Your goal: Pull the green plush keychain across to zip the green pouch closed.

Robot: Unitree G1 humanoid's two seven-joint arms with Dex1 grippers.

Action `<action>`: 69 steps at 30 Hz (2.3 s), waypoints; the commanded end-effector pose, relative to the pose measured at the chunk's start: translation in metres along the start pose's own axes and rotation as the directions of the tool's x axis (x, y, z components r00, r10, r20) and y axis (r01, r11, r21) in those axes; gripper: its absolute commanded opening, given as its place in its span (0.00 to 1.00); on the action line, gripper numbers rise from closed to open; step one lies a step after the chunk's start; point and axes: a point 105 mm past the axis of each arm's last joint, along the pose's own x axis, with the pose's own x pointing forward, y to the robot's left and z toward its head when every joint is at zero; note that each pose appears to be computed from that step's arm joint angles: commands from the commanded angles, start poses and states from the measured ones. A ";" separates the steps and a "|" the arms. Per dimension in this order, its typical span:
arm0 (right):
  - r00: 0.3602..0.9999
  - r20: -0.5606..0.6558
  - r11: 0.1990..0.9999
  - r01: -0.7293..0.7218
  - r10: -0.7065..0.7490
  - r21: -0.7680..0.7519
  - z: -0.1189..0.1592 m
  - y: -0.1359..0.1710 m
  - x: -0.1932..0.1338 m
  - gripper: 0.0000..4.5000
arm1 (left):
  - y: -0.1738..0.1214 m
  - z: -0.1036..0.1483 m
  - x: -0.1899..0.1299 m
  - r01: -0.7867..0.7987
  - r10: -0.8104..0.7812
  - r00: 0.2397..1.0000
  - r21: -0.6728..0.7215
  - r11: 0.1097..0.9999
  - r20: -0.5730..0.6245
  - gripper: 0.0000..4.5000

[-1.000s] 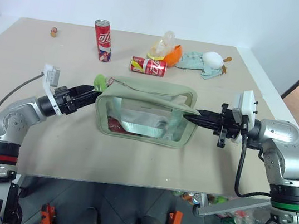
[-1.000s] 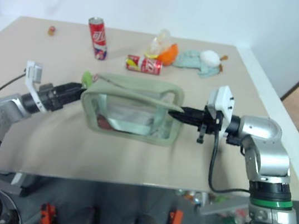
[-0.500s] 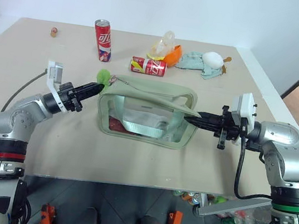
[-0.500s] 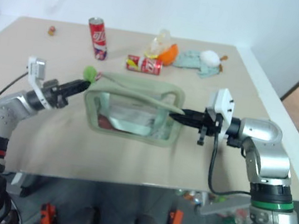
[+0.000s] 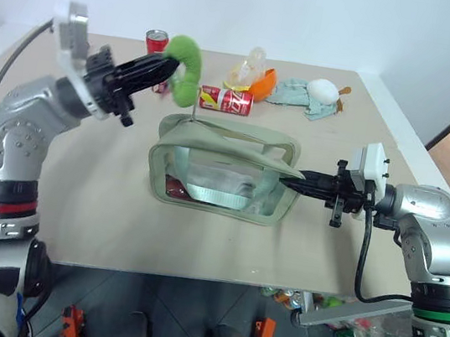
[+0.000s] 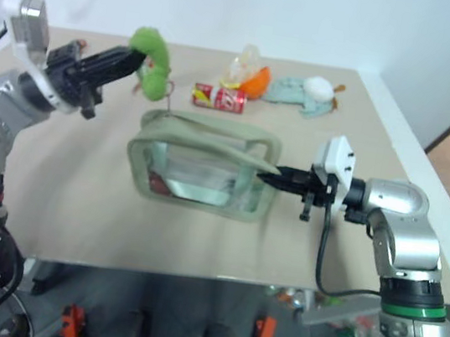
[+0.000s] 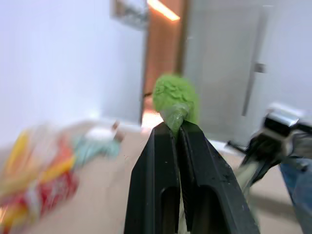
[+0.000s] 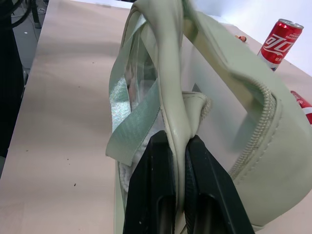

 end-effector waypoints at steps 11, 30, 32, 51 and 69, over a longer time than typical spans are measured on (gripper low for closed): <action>1.000 -0.002 0.999 0.021 -0.021 -0.042 0.005 -0.001 -0.003 0.00 | -0.022 -0.061 0.040 0.184 -0.179 0.949 -0.006 0.983 -0.259 0.01; 1.000 0.006 0.999 -0.004 0.004 -0.049 0.002 -0.006 0.004 0.00 | -0.038 -0.041 -0.028 0.133 -0.125 0.871 -0.018 0.991 -0.476 0.60; 1.000 0.007 0.999 -0.008 0.008 -0.050 0.002 -0.006 0.005 0.00 | -0.038 -0.041 -0.038 0.075 -0.066 0.880 0.001 0.997 -0.471 0.60; 1.000 0.008 0.998 -0.015 0.015 -0.054 0.007 -0.007 0.004 0.00 | -0.021 -0.077 -0.053 -0.206 0.237 0.913 0.126 0.970 -0.333 0.42; 0.976 0.212 0.998 0.055 -0.049 -0.021 0.108 -0.019 0.040 0.99 | -0.029 -0.086 -0.046 -0.139 0.164 0.912 0.092 0.986 -0.375 0.00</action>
